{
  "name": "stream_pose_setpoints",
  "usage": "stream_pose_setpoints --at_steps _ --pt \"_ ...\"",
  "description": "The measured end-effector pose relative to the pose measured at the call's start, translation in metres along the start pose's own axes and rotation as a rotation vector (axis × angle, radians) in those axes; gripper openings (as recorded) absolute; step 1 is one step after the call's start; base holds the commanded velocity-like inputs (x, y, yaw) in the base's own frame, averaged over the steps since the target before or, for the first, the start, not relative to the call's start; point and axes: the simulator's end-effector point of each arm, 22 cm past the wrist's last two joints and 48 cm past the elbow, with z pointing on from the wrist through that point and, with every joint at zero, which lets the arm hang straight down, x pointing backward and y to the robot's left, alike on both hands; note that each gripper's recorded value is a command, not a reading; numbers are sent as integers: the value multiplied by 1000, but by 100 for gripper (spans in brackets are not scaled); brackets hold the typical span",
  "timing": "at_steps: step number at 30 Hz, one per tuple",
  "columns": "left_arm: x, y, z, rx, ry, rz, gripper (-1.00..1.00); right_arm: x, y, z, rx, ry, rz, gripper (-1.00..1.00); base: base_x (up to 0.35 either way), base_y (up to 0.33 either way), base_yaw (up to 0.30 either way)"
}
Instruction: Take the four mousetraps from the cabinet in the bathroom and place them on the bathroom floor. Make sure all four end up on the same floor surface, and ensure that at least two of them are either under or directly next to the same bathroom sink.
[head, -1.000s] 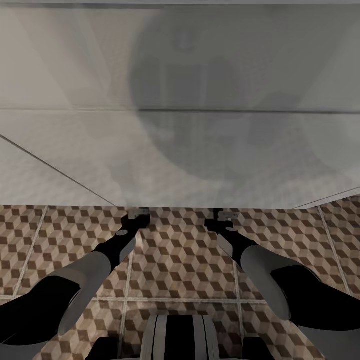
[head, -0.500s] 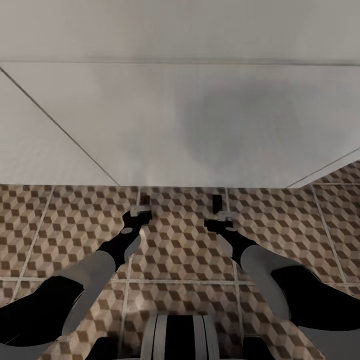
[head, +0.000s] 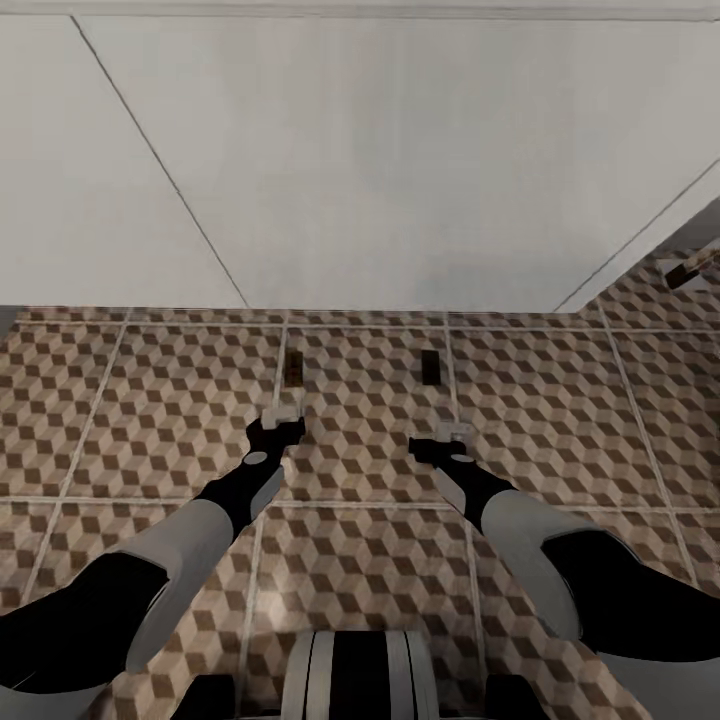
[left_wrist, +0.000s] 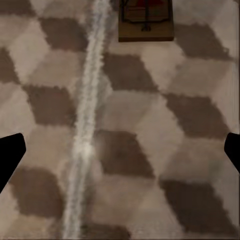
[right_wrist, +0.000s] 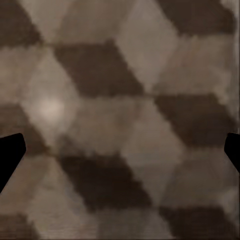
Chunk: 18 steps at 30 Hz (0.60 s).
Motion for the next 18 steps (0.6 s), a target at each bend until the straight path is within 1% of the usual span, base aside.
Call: stream_pose_setpoints --at_steps 18 --pt "-1 -1 0 6 -2 3 100 -1 1 0 -2 -2 -8 100 -343 0 0"
